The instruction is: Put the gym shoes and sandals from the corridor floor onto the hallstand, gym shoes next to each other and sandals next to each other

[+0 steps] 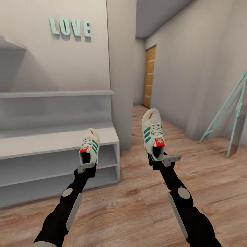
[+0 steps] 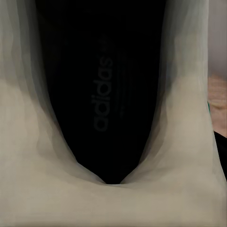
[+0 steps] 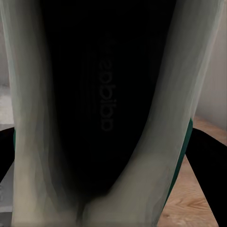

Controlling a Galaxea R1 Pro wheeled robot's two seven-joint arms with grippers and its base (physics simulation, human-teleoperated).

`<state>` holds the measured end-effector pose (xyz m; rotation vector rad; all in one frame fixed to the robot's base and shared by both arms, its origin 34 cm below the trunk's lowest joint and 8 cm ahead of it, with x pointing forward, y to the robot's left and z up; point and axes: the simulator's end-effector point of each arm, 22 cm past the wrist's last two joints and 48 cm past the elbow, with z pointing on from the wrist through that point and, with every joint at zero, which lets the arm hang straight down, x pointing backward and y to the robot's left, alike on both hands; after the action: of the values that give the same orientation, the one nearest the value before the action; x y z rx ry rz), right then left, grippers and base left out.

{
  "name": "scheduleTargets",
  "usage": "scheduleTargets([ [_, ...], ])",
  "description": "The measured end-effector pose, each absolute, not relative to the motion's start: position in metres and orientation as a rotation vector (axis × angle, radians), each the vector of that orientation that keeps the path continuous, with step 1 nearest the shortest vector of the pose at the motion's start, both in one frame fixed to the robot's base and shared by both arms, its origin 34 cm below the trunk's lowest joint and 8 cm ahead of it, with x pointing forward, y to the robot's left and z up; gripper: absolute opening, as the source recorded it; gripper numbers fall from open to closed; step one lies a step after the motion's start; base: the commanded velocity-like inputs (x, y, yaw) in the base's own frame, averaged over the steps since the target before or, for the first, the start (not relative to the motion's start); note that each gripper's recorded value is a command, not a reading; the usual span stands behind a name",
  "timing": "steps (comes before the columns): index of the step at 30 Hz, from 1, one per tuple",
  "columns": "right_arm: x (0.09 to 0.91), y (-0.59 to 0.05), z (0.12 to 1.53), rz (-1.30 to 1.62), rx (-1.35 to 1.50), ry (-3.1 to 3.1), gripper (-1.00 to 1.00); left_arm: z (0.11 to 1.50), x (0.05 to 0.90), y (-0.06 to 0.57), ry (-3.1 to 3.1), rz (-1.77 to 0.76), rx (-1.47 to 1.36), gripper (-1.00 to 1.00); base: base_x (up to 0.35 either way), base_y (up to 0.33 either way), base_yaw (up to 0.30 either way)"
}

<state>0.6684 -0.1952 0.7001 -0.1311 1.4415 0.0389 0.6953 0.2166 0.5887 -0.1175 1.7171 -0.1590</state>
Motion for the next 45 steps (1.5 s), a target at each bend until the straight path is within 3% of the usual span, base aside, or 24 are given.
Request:
scheduleTargets([
  [11, 0.6684, -0.1956, 0.6999, 0.038, -0.131, 1.442, -1.00, 0.5889, 0.6953, 0.2167, 1.717, -0.159, -0.118, -1.00, 0.000, -0.220, 0.262],
  [20, 0.6683, -0.1964, 0.7004, 0.038, -0.129, 1.441, -1.00, 0.5889, 0.6953, 0.2165, 1.717, -0.159, -0.118, -1.00, 0.035, -0.060, 0.024],
  [31, 0.6684, -0.1972, 0.7008, 0.037, -0.128, 1.440, -1.00, 0.5885, 0.6953, 0.2163, 1.717, -0.160, -0.118, -1.00, 0.026, -0.287, 0.000],
  [45, 0.6678, -0.1992, 0.7038, 0.035, -0.125, 1.436, -1.00, 0.5844, 0.6942, 0.2123, 1.727, -0.165, -0.121, -1.00, -0.035, -0.023, 0.072],
])
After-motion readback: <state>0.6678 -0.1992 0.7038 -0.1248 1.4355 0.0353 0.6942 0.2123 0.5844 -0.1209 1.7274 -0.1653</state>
